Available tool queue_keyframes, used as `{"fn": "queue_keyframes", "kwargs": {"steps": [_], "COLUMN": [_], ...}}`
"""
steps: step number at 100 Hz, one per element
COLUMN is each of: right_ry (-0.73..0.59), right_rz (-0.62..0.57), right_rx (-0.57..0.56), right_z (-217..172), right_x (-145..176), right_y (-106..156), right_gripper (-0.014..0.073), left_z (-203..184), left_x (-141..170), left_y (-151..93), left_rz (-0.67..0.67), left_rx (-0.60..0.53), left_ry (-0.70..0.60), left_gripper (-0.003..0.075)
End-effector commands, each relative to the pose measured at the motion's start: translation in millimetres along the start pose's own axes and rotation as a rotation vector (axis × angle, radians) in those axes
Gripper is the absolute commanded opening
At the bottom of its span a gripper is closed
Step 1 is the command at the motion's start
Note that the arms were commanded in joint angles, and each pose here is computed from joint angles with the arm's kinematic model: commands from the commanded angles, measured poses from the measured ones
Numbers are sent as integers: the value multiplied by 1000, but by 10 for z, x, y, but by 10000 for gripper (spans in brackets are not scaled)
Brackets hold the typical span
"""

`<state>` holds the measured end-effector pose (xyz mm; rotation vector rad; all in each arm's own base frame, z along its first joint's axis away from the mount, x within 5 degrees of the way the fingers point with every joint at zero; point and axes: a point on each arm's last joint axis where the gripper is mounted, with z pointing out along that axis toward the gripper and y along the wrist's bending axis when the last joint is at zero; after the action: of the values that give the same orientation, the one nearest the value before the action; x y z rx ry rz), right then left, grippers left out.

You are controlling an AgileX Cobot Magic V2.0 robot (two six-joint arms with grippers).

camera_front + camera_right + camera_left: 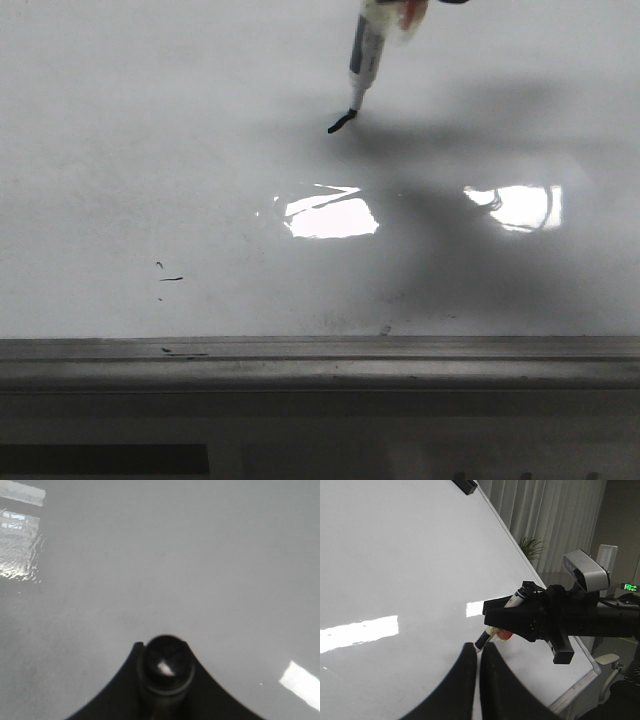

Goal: Write number 7 on whiteboard

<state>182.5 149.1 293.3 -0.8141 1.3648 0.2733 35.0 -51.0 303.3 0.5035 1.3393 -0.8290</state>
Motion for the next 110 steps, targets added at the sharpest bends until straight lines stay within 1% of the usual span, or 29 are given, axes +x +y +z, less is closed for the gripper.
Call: {"fn": "queue_keyframes", "kwargs": {"steps": [1,12,20,36,41,49,57,69,79,86,94,101,110], "right_ry": [29,74,80,108,147,248,286,285,294,293,255,201,144], "right_rz": [-14,-18,-34,-41,-34,-16,15,50,53,53,55,58,59], "right_rx": [34,48,68,66,46,-15,-74,-166,-212,-213,-199,-185,-194], "right_z": [-38,-138,-206,-241,-243,-258,-279,-321,-354,-355,-351,-372,-453], "right_x": [-50,-66,-95,-87,-54,29,84,132,173,175,132,4,-259], "right_y": [-105,-163,-213,-223,-196,-103,31,265,370,375,358,315,257], "right_gripper": [-43,-43,-43,-43,-43,-43,-43,-43,-43,-43,-43,-43,-43], "left_z": [9,9,9,9,9,9,9,9,9,9,9,9,9], "left_x": [-89,-89,-89,-89,-89,-89,-89,-89,-89,-89,-89,-88,-87], "left_y": [-12,-12,-12,-12,-12,-12,-12,-12,-12,-12,-12,-14,-22], "left_rz": [-27,-27,-27,-27,-27,-27,-27,-27,-27,-27,-27,-27,-27], "left_rx": [1,1,1,1,1,1,1,1,1,1,1,3,12], "left_ry": [-23,-23,-23,-23,-23,-23,-23,-23,-23,-23,-23,-23,-21], "left_gripper": [-20,-20,-20,-20,-20,-20,-20,-20,-20,-20,-20,-20,-20]}}
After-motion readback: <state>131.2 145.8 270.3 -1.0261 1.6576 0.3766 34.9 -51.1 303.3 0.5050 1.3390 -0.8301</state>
